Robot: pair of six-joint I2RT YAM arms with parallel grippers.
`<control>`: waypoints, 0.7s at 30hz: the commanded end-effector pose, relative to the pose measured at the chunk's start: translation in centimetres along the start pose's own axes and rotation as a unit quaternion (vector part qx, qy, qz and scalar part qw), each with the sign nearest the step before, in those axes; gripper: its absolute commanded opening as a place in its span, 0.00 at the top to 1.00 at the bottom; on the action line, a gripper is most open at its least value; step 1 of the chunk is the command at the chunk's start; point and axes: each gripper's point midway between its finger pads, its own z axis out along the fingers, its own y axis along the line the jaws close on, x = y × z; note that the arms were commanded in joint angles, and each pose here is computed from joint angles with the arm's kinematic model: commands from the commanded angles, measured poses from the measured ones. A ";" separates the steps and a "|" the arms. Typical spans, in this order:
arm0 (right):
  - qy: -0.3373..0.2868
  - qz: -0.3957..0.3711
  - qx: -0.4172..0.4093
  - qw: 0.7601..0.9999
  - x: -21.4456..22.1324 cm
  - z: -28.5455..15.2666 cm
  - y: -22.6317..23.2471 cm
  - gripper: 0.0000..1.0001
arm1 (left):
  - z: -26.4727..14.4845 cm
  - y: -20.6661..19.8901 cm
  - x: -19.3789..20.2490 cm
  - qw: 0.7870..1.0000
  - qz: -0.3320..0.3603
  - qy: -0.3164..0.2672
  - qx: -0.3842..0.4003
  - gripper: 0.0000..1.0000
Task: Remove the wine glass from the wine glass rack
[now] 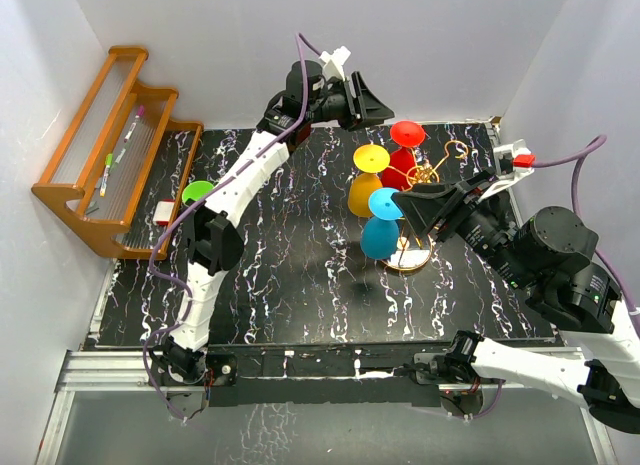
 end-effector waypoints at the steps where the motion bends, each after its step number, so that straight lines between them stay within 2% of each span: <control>1: -0.036 0.009 -0.012 0.999 -2.5 -0.7 0.6 0.46 | 0.2 -1.1 0.0 1.000 0.020 -0.001 0.013 0.53; 21: -0.037 0.007 -0.006 0.999 -2.2 -0.8 0.2 0.47 | 1.9 -0.2 2.2 1.000 0.012 0.019 0.012 0.55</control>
